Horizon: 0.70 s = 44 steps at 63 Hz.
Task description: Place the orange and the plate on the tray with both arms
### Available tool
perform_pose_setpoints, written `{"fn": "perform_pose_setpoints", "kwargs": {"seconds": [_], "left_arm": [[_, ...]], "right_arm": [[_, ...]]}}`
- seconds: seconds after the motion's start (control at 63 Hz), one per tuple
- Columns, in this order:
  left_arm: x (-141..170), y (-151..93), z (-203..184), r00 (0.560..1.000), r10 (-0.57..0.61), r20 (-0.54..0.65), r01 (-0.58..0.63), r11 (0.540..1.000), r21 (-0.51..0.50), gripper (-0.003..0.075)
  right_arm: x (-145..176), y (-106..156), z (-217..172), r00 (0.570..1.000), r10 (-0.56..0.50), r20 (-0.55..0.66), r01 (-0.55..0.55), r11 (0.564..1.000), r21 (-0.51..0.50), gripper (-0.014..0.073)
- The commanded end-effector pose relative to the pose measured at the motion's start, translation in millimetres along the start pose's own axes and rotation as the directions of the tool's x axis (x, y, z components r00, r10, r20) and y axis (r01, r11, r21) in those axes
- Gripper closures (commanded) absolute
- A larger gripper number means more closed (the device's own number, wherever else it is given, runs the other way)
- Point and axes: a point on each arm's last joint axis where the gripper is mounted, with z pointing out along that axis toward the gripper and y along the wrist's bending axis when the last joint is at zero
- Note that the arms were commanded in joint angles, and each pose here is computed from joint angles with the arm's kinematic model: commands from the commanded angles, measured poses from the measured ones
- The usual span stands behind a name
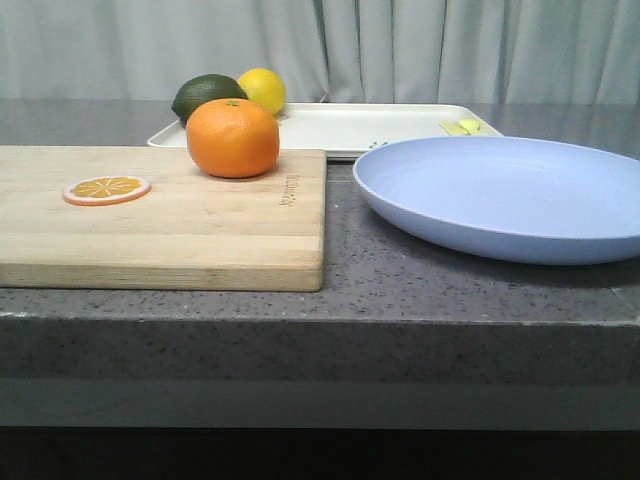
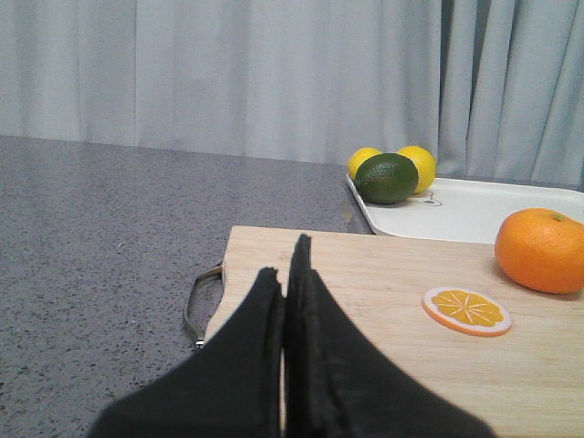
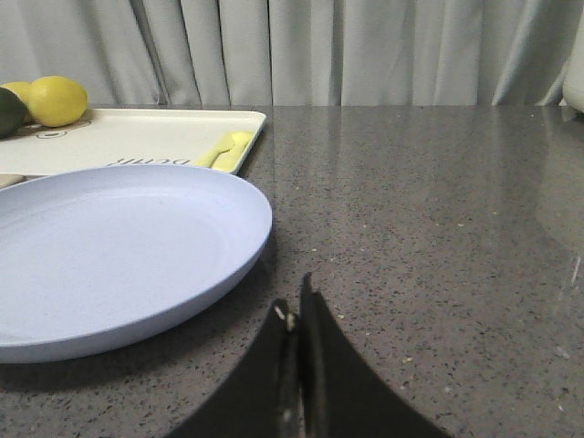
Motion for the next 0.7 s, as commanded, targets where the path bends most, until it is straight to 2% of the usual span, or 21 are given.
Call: {"fn": "perform_pose_setpoints", "kwargs": {"seconds": [0.0,0.682], "left_arm": [[0.1,0.8,-1.2,0.997,-0.014,0.074,0.014,1.0,-0.004,0.074],[0.1,0.8,-1.2,0.997,-0.014,0.074,0.014,1.0,-0.004,0.074]], "right_arm": [[-16.1,0.5,-3.2,0.993,-0.022,0.119,0.022,1.0,0.003,0.0713],[-16.8,0.5,-3.3,0.992,-0.022,0.127,0.022,1.0,0.003,0.0713]]}}
